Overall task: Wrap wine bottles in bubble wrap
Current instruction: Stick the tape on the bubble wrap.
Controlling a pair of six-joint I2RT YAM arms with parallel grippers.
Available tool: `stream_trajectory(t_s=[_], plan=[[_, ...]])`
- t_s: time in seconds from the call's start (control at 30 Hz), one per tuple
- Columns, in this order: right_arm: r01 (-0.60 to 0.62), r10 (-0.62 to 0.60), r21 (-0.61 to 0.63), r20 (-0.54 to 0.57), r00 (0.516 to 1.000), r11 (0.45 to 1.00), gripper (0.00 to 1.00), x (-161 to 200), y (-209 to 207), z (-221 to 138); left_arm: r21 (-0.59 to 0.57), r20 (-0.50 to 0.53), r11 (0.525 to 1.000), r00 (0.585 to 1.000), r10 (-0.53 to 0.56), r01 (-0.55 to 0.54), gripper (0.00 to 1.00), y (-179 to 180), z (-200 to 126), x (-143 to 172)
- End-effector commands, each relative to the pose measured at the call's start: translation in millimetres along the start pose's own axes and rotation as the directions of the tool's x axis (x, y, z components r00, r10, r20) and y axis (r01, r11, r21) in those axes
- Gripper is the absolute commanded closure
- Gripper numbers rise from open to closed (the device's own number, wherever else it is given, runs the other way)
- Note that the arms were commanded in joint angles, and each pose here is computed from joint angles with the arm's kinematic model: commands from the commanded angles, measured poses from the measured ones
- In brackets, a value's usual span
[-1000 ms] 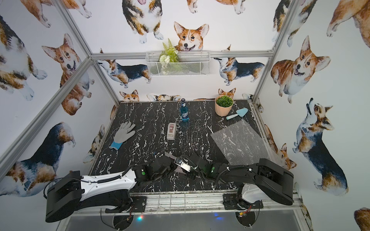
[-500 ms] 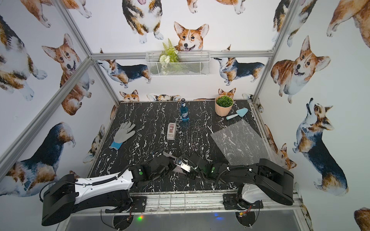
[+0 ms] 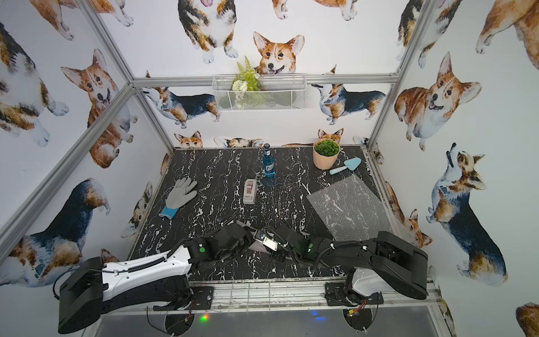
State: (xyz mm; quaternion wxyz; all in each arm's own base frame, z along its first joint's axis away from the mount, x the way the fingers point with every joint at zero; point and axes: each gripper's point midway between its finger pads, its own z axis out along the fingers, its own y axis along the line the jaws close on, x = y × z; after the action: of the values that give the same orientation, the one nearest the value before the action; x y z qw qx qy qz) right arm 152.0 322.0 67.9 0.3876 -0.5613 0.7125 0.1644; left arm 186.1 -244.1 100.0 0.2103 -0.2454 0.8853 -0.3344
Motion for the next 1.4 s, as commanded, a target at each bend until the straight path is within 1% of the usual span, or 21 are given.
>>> stream_trajectory(t_s=[0.0, 0.13, 0.2, 0.27, 0.4, 0.47, 0.57, 0.63, 0.7, 0.87, 0.97, 1.0, 1.07, 1.2, 1.37], plan=[[0.017, -0.03, -0.087, -0.152, 0.988, 0.996, 0.71, 41, 18, -1, 0.037, 0.024, 0.998, 0.999, 0.043, -0.044, 0.43, -18, -10, -12], [0.02, -0.033, -0.09, -0.149, 0.988, 0.996, 0.71, 40, 19, -1, 0.081, -0.045, 0.989, 0.991, 0.126, -0.122, 0.47, -43, -10, -2], [0.022, -0.035, -0.09, -0.146, 0.989, 0.996, 0.71, 39, 19, -2, 0.071, -0.075, 0.988, 0.987, 0.142, -0.137, 0.49, -47, -6, 1], [0.022, -0.034, -0.086, -0.141, 0.989, 0.996, 0.71, 38, 18, -2, 0.066, -0.09, 0.989, 0.987, 0.137, -0.131, 0.52, -49, -4, 1], [0.028, -0.039, -0.091, -0.125, 0.991, 0.995, 0.71, 36, 19, -3, 0.111, -0.122, 0.988, 0.985, 0.125, -0.111, 0.55, -58, 1, 3], [0.035, -0.046, -0.092, -0.127, 0.991, 0.995, 0.71, 37, 19, -3, 0.129, -0.141, 0.987, 0.984, 0.11, -0.092, 0.6, -60, 5, 1], [0.037, -0.048, -0.092, -0.123, 0.991, 0.995, 0.71, 36, 19, -4, 0.115, -0.136, 0.987, 0.982, 0.128, -0.113, 0.61, -61, -1, -12], [0.037, -0.048, -0.087, -0.123, 0.991, 0.995, 0.72, 35, 18, -4, 0.135, -0.127, 0.988, 0.988, 0.093, -0.076, 0.61, -60, -7, -25], [0.038, -0.048, -0.085, -0.125, 0.991, 0.996, 0.72, 35, 17, -3, 0.12, -0.118, 0.99, 0.989, 0.089, -0.074, 0.62, -55, -13, -34], [0.052, -0.062, -0.078, -0.133, 0.989, 0.996, 0.72, 37, 16, -3, 0.104, -0.131, 0.992, 0.988, 0.087, -0.074, 0.58, -53, -18, -41], [0.061, -0.072, -0.078, -0.142, 0.987, 0.995, 0.72, 39, 16, -3, 0.094, -0.13, 0.995, 0.99, 0.049, -0.037, 0.57, -55, -14, -42], [0.063, -0.074, -0.077, -0.143, 0.987, 0.995, 0.72, 39, 16, -2, 0.086, -0.122, 0.996, 0.992, 0.016, -0.005, 0.57, -55, -12, -45], [0.067, -0.078, -0.077, -0.146, 0.986, 0.995, 0.74, 41, 16, -2, 0.125, -0.139, 0.991, 0.99, -0.027, 0.044, 0.57, -66, -7, -43], [0.086, -0.098, -0.079, -0.154, 0.983, 0.993, 0.74, 43, 19, -1, 0.139, -0.177, 0.988, 0.983, -0.037, 0.063, 0.58, -83, -4, -37], [0.111, -0.12, -0.065, -0.155, 0.981, 0.992, 0.74, 45, 20, -1, 0.086, -0.227, 0.992, 0.971, -0.072, 0.094, 0.62, -69, 6, -17]])
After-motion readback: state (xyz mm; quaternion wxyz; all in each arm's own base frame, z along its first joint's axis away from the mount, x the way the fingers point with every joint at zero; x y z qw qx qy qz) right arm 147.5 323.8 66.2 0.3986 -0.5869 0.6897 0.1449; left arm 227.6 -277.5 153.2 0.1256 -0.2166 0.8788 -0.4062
